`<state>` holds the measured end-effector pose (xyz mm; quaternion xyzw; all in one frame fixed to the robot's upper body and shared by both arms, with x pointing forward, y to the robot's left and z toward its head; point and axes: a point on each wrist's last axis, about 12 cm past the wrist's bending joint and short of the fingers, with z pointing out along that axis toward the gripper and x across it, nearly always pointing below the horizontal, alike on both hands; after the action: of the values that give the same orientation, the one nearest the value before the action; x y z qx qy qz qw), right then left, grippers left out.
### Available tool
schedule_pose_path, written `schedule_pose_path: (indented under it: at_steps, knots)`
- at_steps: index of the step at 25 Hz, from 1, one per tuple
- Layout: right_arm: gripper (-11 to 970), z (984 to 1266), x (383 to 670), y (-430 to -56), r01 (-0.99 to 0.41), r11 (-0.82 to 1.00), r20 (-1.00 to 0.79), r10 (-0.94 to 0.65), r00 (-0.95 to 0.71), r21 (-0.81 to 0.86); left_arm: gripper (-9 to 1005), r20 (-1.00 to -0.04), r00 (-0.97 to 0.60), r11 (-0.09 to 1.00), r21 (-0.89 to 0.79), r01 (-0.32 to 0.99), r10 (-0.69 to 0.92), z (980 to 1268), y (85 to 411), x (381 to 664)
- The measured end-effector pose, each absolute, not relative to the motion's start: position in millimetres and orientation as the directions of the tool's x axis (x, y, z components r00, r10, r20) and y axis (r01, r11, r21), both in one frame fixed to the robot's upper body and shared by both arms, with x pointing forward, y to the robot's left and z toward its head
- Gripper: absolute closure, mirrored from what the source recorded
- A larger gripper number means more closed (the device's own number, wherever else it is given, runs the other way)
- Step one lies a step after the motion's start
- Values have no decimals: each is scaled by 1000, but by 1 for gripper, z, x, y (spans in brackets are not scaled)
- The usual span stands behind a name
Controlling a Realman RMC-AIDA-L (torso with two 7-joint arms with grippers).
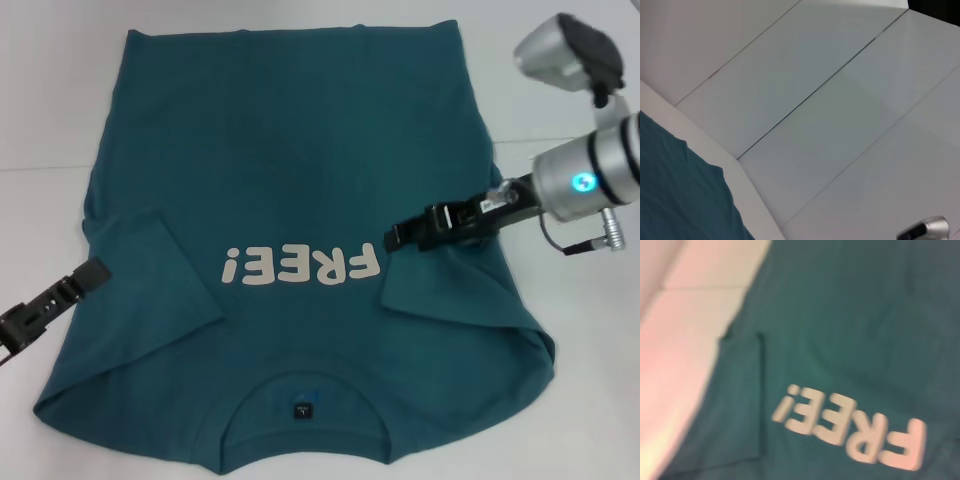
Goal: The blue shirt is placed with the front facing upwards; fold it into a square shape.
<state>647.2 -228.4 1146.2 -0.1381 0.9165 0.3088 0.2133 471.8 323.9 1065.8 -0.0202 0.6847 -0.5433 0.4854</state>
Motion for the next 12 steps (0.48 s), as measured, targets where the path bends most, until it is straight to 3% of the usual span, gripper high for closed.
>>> schedule_pose_path:
  at_steps: [7, 12]
  knots:
    - [313, 1162, 626, -271, -403, 587, -520, 36, -854, 702, 275, -530, -610, 317, -846, 430, -589, 1075, 332, 472]
    - [232, 1164, 613, -296, -384, 539, -504, 90, -859, 750, 276, -401, -697, 236, -915, 326, -594, 1081, 340, 470]
